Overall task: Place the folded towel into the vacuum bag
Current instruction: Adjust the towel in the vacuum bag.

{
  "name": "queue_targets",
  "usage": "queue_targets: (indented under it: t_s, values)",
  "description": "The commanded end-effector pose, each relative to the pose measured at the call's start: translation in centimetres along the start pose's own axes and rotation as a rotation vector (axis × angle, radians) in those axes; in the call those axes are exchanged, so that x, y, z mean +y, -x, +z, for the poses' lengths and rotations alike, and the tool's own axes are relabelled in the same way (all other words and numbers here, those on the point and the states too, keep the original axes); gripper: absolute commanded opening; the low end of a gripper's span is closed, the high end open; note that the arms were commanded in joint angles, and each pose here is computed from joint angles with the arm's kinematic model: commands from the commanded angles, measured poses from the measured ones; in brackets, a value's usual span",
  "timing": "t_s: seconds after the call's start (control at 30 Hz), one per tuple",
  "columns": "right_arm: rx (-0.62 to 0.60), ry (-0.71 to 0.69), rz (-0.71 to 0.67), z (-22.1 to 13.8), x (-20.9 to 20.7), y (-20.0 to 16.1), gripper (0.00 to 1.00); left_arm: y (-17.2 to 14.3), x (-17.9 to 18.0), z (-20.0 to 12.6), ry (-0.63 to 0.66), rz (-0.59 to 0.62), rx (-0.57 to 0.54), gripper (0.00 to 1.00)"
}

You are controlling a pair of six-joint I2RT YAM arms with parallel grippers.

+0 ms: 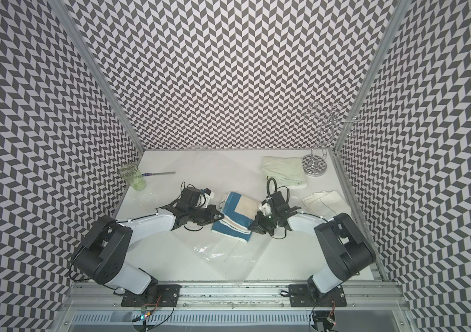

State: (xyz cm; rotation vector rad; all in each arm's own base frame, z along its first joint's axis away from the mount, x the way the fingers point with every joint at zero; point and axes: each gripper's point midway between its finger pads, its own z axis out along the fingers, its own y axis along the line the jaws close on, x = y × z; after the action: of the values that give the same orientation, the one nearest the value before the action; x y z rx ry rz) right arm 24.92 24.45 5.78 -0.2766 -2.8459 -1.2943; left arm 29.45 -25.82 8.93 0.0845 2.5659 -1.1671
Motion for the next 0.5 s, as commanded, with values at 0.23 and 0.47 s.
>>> queue_targets:
  t_s: [0.23,0.47]
  values:
    - [-0.069,0.171,-0.117,-4.1,8.5,0.3,0.0,-0.4,-2.6,-4.7,-0.116,0.08,-0.009,0.0]
    - [0.006,0.139,-0.084,-0.8,6.5,-2.9,0.0,-3.3,0.3,-4.2,-0.098,0.019,0.03,0.0]
